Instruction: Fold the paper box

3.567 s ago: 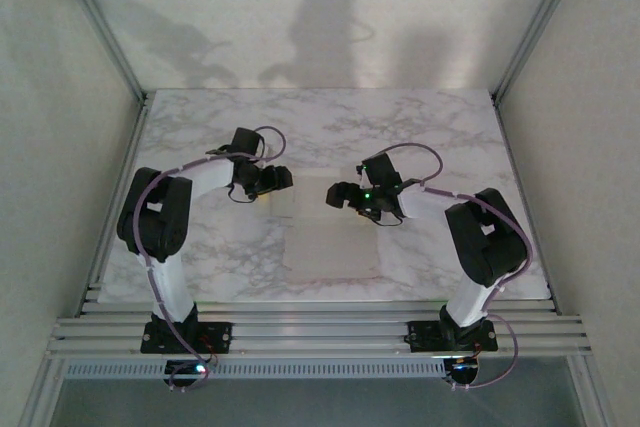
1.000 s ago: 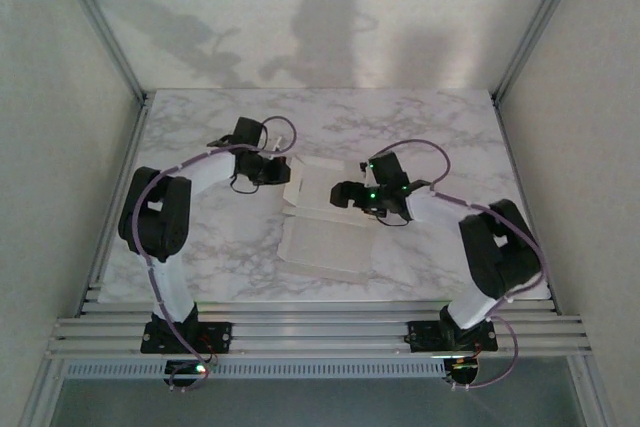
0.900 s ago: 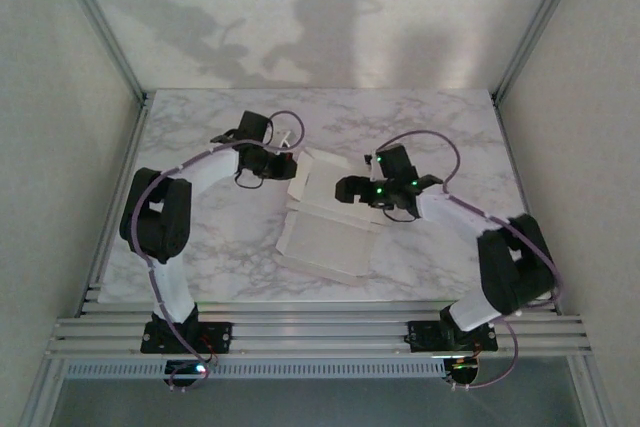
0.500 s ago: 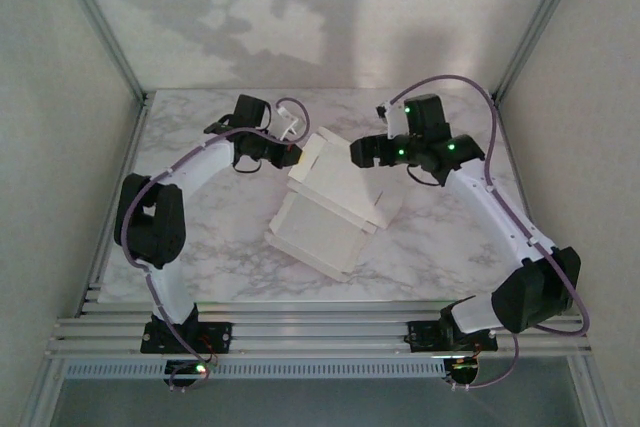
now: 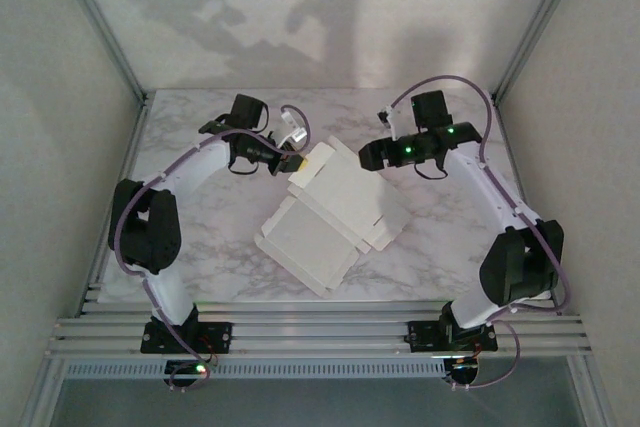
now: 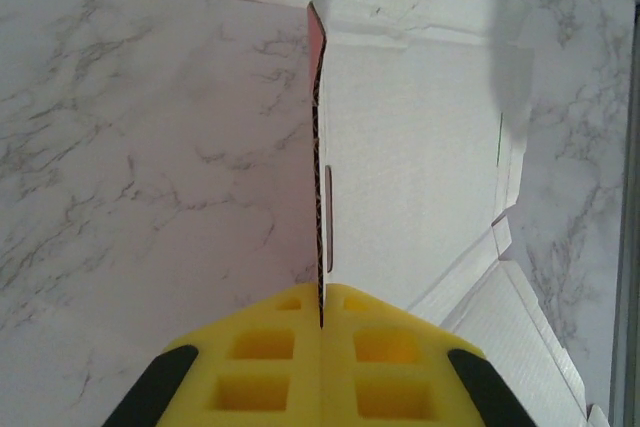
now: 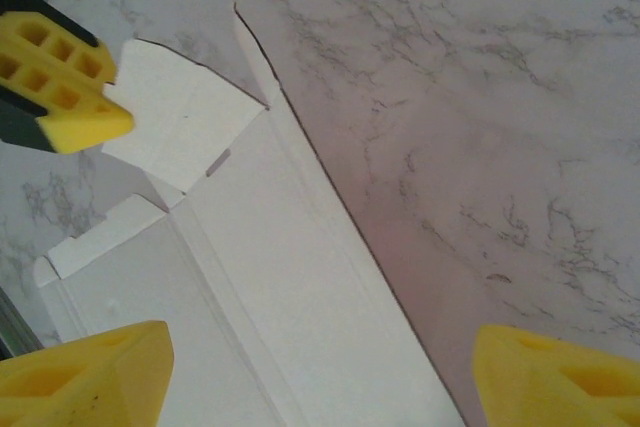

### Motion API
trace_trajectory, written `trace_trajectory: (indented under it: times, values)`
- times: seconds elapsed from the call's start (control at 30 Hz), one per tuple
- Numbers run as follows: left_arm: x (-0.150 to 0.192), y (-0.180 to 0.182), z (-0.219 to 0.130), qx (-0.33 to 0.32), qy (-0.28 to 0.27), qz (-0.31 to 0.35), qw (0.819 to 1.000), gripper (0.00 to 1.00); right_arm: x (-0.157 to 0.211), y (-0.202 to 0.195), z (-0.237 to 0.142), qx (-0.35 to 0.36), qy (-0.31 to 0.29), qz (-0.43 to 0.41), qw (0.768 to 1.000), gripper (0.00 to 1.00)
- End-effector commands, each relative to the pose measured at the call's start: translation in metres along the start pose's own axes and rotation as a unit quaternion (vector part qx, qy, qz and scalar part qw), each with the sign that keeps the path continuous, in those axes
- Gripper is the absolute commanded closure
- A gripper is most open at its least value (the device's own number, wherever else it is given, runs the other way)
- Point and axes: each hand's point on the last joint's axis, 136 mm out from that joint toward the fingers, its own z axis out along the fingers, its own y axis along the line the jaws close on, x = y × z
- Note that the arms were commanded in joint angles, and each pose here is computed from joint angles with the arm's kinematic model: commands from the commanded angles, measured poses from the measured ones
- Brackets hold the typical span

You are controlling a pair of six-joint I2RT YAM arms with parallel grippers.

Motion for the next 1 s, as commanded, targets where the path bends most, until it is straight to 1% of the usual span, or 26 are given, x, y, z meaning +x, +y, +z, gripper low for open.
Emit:
trace_trajectory:
  times: [0.0,0.17,0.33,0.63,0.73,0.83,0.97]
  values:
    - [-0.013,-0.018,-0.015,0.027,-0.02,0.031,0.999,1.0,-0.004,0.001,0.005,-0.017,0.001,-0.017,1.0,0.23]
    - [-0.012,-0.016,-0.012,0.031,-0.025,0.033,0.999,1.0,0.002,0.008,0.013,-0.052,0.013,-0.006,0.999,0.26]
    - [-0.013,-0.017,-0.011,0.034,-0.031,0.035,0.998,1.0,0.009,-0.003,0.022,-0.034,0.016,0.002,0.999,0.3]
    - [-0.013,-0.018,-0.008,0.045,-0.035,0.036,0.998,1.0,0.014,-0.003,0.037,-0.035,0.031,0.001,0.999,0.36]
    - [-0.013,-0.019,-0.007,0.049,-0.034,0.037,0.997,1.0,0.017,-0.005,0.042,-0.02,0.038,-0.003,0.999,0.38]
    - [-0.011,-0.016,-0.005,0.05,-0.029,0.033,0.998,1.0,0.019,-0.008,0.046,0.0,0.042,-0.011,0.999,0.47]
    - [-0.009,-0.013,-0.002,0.049,-0.026,0.029,0.998,1.0,0.019,-0.005,0.043,0.022,0.04,-0.025,0.999,0.63]
